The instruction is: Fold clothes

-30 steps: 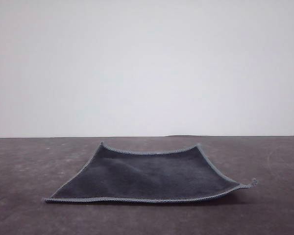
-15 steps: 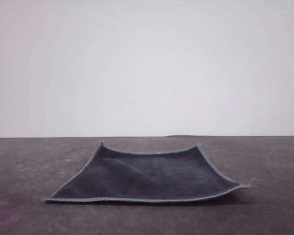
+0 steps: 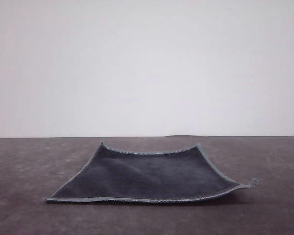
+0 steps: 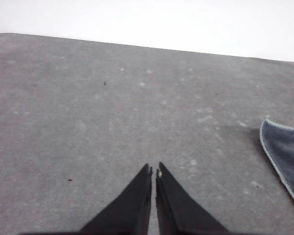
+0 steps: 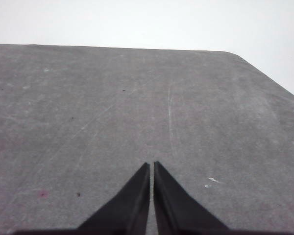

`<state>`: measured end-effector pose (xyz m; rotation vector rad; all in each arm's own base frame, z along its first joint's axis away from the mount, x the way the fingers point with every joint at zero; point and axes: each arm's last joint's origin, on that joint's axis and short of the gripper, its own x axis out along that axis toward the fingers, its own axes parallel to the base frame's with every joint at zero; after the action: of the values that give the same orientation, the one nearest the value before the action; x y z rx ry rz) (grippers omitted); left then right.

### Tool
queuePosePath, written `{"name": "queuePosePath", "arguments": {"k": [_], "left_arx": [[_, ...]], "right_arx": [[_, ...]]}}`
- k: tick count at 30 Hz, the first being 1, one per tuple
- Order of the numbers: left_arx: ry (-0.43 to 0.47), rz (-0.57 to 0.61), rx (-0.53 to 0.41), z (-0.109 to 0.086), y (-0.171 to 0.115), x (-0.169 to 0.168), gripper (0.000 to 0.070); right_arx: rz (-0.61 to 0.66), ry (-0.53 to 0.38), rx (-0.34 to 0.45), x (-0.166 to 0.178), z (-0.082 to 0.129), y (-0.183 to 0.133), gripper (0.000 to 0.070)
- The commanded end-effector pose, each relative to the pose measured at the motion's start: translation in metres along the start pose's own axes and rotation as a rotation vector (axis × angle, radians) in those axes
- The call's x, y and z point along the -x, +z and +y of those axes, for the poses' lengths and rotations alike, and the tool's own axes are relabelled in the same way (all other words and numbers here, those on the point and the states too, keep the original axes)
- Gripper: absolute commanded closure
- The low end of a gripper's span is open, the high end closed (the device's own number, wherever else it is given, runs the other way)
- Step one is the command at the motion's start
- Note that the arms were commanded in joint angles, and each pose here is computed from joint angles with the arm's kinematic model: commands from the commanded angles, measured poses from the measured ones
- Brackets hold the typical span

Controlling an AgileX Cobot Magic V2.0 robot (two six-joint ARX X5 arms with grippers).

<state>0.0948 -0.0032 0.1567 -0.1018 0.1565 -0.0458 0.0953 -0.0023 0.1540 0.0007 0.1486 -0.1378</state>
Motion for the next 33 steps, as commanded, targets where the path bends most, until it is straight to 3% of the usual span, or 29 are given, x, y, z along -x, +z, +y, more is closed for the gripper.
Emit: {"name": "queuePosePath", "arguments": {"k": [1, 9, 18, 24, 33], "left_arx": [[-0.001, 0.022, 0.009, 0.001, -0.006, -0.002, 0.07], [-0.001, 0.022, 0.022, 0.001, -0.006, -0.002, 0.07], [-0.016, -0.005, 0.101, -0.001, 0.005, 0.002, 0.0699], [-0.015, -0.021, 0.165, -0.004, 0.039, 0.006, 0.0697], [-0.018, 0.072, 0.172, -0.011, 0.107, -0.018, 0.0698]], "right_arx": [[-0.002, -0.004, 0.002, -0.001, 0.0, -0.002, 0.0694], [-0.001, 0.007, -0.017, -0.001, 0.0, -0.002, 0.0693], [-0.027, 0.094, -0.157, 0.003, 0.002, 0.011, 0.0694], [-0.036, 0.171, -0.215, 0.008, 0.004, 0.047, 0.0694], [0.099, 0.317, -0.22, -0.018, 0.014, 0.109, 0.0694]]}}
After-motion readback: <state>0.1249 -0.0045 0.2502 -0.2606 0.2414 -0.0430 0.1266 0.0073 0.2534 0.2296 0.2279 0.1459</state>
